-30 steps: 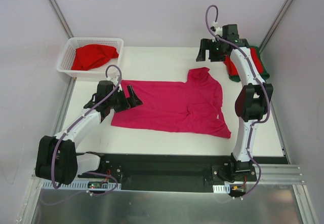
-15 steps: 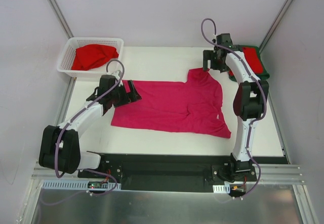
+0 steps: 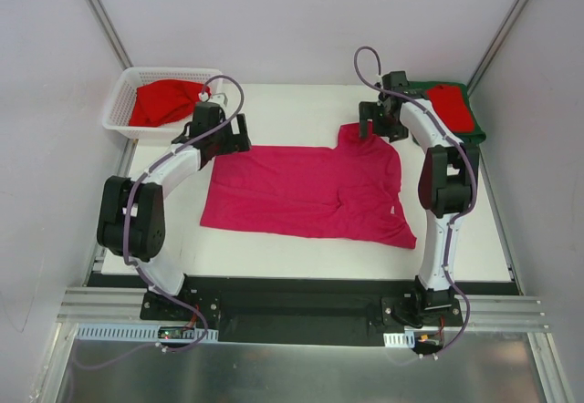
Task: Fold and stack the t-shirts
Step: Grap the side of the flattened tshirt furthest away from the robot with both arms
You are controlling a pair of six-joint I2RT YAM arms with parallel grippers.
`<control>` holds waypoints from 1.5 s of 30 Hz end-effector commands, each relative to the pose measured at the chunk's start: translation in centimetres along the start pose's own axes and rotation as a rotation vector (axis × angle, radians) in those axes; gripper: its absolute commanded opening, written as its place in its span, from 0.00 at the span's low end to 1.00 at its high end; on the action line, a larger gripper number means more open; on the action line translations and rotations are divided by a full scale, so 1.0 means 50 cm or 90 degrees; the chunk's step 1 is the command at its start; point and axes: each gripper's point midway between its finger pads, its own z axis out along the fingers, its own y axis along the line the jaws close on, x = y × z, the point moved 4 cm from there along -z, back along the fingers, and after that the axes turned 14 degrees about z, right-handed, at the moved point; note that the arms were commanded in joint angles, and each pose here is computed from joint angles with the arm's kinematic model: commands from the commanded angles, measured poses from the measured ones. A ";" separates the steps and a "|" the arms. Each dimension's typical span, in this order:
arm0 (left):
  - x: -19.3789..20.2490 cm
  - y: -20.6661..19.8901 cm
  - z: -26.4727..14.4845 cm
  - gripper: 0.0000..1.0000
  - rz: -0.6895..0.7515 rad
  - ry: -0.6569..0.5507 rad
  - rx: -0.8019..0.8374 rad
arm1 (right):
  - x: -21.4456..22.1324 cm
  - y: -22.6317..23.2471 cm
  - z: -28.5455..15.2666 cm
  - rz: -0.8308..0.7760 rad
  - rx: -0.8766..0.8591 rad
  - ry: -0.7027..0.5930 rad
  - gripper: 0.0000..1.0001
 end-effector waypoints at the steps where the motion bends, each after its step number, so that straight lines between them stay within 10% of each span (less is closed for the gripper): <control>1: 0.002 0.033 0.020 0.96 0.051 0.008 -0.060 | -0.019 0.021 -0.042 0.007 -0.033 -0.036 0.99; 29: 0.020 0.050 0.057 0.95 0.098 0.036 -0.113 | -0.095 0.006 0.054 0.034 -0.075 -0.058 0.96; 45: 0.025 0.041 0.058 0.95 0.093 0.039 -0.100 | -0.114 0.038 0.050 0.036 -0.192 -0.056 0.55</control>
